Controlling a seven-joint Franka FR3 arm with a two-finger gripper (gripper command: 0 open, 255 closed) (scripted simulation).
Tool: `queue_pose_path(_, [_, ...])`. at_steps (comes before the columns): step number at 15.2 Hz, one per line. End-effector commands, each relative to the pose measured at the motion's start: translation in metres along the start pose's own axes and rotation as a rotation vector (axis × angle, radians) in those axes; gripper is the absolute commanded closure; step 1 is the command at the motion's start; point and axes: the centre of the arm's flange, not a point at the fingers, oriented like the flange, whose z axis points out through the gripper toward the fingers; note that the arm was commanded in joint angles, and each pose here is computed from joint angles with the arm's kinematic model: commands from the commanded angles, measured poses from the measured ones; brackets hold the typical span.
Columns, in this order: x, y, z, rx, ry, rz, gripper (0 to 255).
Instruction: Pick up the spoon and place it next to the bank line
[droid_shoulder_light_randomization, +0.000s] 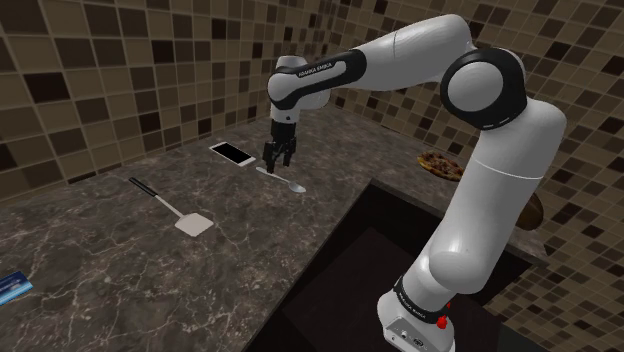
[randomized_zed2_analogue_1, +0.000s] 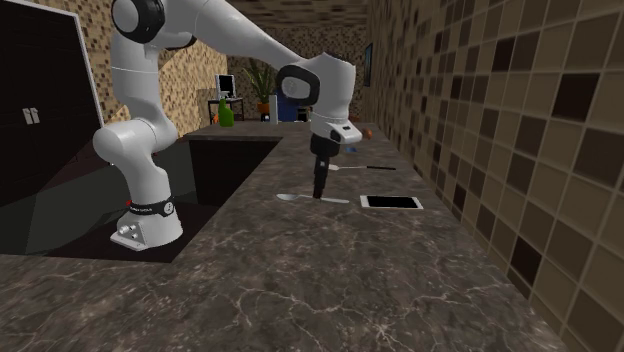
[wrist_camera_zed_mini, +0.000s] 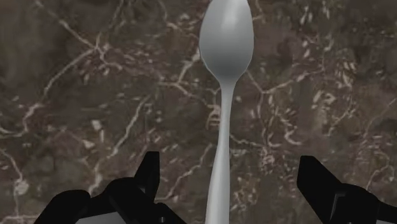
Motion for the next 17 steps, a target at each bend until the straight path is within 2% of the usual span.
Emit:
queue_pose_path(1, [0.0, 0.0, 0.01, 0.0, 0.0, 0.0, 0])
queue_pose_path(3, [0.0, 0.0, 0.024, 0.0, 0.0, 0.0, 0])
queue_pose_path(11, [0.0, 0.0, 0.024, 0.0, 0.0, 0.0, 0])
queue_pose_path(12, [0.0, 0.0, 0.024, 0.0, 0.0, 0.0, 255])
queue_pose_path(17, [0.0, 0.0, 0.024, 0.0, 0.0, 0.0, 255])
